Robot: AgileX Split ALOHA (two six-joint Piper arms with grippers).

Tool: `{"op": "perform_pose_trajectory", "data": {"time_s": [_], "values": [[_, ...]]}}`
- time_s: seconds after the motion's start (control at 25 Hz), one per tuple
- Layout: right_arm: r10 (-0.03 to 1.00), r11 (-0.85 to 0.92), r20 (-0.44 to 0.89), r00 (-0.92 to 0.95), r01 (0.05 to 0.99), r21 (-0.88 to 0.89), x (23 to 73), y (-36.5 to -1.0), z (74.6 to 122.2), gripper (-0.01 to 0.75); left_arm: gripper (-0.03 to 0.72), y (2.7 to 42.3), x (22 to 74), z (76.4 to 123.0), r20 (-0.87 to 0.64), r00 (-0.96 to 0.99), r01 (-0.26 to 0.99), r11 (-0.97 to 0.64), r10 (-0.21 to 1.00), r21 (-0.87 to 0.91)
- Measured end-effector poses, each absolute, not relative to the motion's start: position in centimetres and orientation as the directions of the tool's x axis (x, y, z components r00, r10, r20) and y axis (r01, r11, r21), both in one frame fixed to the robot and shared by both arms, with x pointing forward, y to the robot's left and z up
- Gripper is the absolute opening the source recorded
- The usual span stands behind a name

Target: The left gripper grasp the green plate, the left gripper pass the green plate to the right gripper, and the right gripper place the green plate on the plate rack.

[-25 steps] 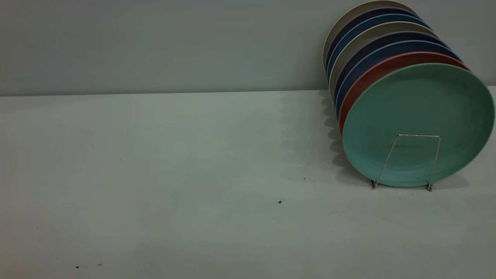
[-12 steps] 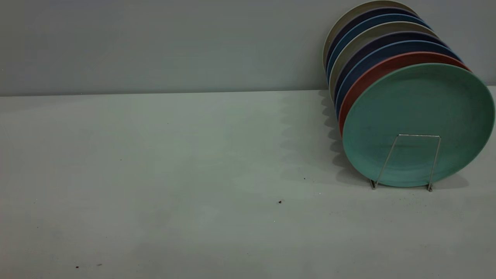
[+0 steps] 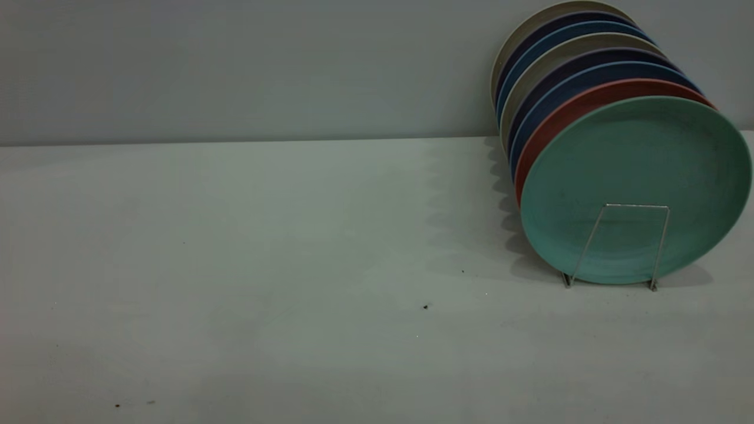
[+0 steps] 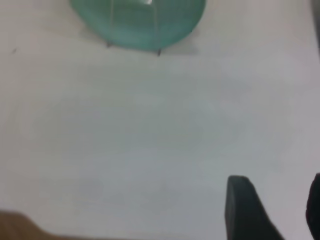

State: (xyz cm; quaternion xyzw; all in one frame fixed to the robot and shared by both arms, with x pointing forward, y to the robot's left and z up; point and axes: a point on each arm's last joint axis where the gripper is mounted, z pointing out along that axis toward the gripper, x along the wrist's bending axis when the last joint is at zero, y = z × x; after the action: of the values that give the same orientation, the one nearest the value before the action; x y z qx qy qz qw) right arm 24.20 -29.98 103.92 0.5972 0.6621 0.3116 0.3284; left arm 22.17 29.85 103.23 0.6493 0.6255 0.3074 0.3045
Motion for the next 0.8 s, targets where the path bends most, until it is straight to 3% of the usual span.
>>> {"op": "perform_pose_trajectory", "data": {"time_s": [0.2, 0.8], "values": [[0.996, 0.086, -0.064, -0.059, 0.527, 0.846, 23.13, -30.02, 103.88, 0.317, 0.518, 29.82, 22.17, 103.23, 0.018, 0.016, 0.625, -0.024, 1.000, 0.780], [0.996, 0.086, -0.064, -0.059, 0.527, 0.846, 23.12, -30.02, 103.88, 0.315, 0.518, 29.82, 22.17, 103.23, 0.018, 0.016, 0.625, -0.024, 1.000, 0.780]]}}
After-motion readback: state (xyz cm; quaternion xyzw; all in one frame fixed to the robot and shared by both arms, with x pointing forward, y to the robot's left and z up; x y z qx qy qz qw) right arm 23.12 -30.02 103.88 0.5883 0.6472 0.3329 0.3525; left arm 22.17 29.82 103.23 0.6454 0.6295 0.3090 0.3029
